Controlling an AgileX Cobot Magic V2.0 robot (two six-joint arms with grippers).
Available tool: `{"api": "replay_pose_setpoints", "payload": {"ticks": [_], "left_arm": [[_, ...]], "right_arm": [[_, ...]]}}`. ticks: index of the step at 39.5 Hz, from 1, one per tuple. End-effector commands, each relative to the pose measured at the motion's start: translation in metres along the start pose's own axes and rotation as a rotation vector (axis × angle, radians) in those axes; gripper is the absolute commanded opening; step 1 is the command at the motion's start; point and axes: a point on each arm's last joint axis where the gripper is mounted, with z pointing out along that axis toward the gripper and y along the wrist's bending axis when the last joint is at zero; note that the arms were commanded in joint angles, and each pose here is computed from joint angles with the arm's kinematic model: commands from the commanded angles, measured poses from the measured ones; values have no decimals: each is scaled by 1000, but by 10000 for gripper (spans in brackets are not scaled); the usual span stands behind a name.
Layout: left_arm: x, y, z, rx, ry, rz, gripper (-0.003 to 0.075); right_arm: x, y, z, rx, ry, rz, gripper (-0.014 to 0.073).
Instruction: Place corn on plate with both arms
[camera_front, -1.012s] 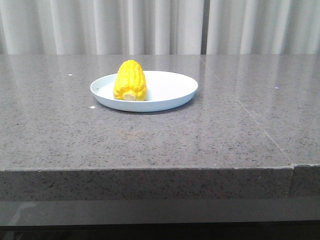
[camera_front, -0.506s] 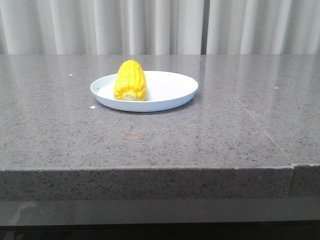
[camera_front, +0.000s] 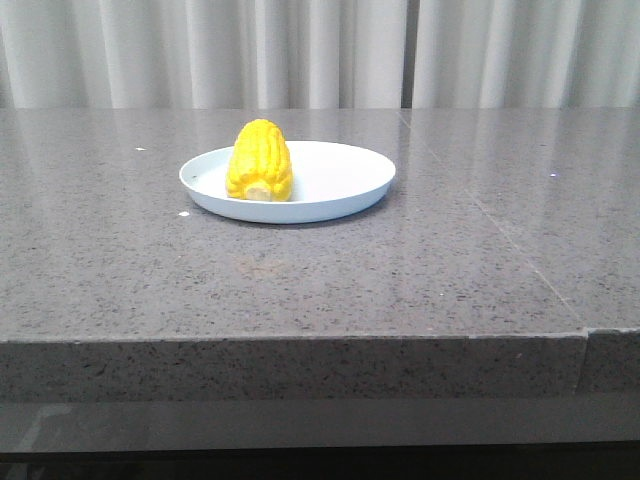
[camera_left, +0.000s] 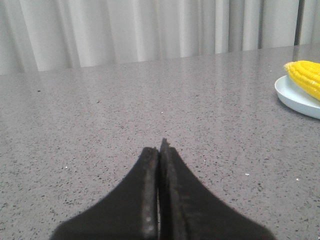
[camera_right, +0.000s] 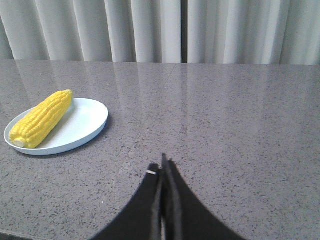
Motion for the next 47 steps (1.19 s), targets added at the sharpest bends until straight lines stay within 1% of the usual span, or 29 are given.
{"api": "replay_pose_setpoints", "payload": {"ticks": [1, 21, 24, 29, 34, 43, 47], "left_arm": [[-8, 1, -2, -11, -108, 3, -20], [-8, 1, -2, -11, -108, 3, -20], [-8, 1, -2, -11, -108, 3, -20], [-8, 1, -2, -11, -108, 3, -20], [-8, 1, -2, -11, -108, 3, -20], [-8, 1, -2, -11, -108, 3, -20], [-8, 1, -2, -11, -108, 3, -20]], "right_arm": [[-15, 1, -1, 2, -97, -17, -69], [-15, 1, -1, 3, -97, -19, -69], [-11, -1, 1, 19, -101, -55, -69], [4, -4, 11, 50, -127, -72, -69], [32, -11, 23, 116, -129, -72, -69], [77, -22, 33, 216, -28, -41, -69], [85, -23, 33, 220, -7, -37, -69]]}}
